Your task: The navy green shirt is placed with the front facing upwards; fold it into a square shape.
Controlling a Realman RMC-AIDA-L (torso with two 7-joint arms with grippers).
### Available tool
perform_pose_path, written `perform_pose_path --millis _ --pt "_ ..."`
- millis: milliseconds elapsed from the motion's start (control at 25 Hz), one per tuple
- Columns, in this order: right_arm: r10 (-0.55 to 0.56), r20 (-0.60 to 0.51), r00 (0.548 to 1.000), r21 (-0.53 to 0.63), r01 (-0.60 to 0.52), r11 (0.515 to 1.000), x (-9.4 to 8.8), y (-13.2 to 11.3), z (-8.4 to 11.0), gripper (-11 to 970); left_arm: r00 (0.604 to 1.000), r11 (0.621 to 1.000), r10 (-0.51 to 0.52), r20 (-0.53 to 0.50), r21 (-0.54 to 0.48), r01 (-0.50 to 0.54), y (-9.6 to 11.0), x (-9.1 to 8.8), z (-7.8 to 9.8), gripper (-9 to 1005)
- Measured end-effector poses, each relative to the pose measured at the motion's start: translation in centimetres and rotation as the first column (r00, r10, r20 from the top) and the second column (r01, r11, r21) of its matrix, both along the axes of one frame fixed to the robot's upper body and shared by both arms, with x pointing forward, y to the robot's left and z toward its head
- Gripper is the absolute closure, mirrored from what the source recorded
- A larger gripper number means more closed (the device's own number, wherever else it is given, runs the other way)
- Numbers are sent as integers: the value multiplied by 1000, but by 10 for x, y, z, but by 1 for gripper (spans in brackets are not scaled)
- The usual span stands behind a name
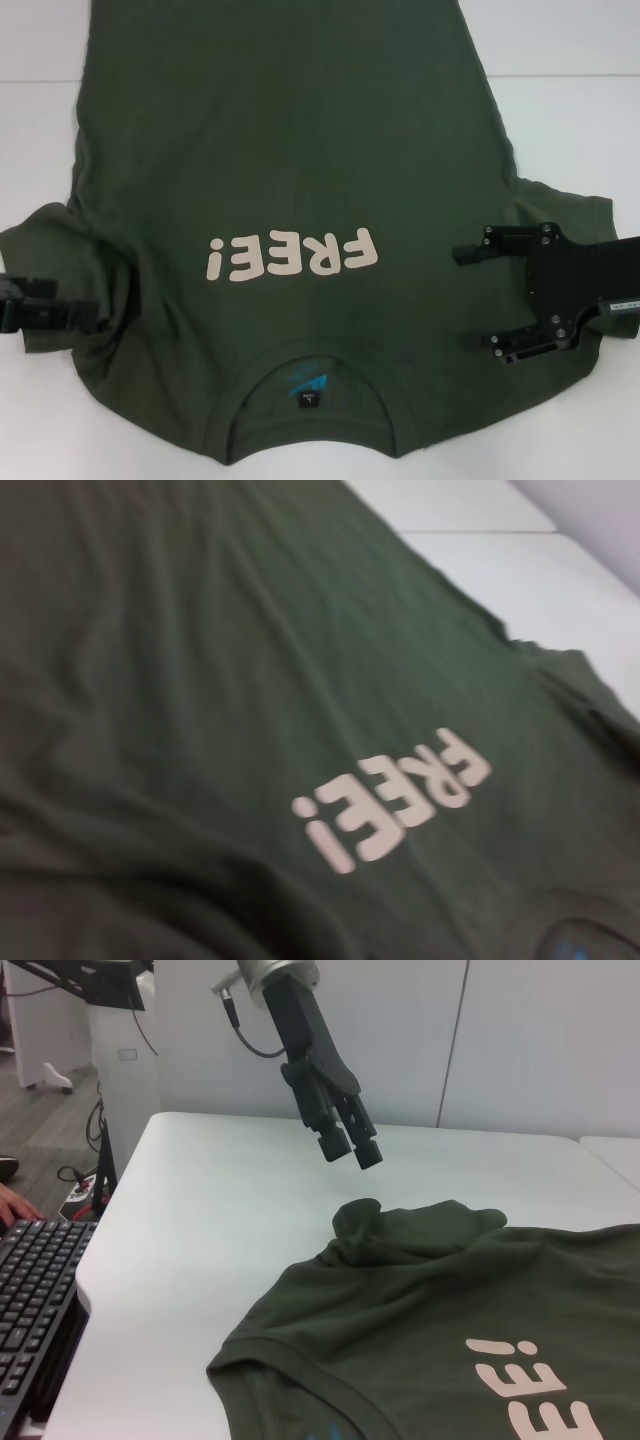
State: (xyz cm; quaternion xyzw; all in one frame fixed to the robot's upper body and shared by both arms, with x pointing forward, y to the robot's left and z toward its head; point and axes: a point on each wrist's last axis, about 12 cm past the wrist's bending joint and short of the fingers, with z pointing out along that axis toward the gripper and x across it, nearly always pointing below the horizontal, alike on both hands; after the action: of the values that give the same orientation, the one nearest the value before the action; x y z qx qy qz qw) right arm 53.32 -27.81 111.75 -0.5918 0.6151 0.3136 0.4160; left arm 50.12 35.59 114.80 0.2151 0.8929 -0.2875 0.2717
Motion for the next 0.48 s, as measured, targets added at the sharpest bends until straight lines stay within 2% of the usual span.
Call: perform_pose_path --millis 480 --pt "11 -1 1000 -1 -11 1000 0 0 1 45 995 980 44 -88 196 -26 2 13 -26 217"
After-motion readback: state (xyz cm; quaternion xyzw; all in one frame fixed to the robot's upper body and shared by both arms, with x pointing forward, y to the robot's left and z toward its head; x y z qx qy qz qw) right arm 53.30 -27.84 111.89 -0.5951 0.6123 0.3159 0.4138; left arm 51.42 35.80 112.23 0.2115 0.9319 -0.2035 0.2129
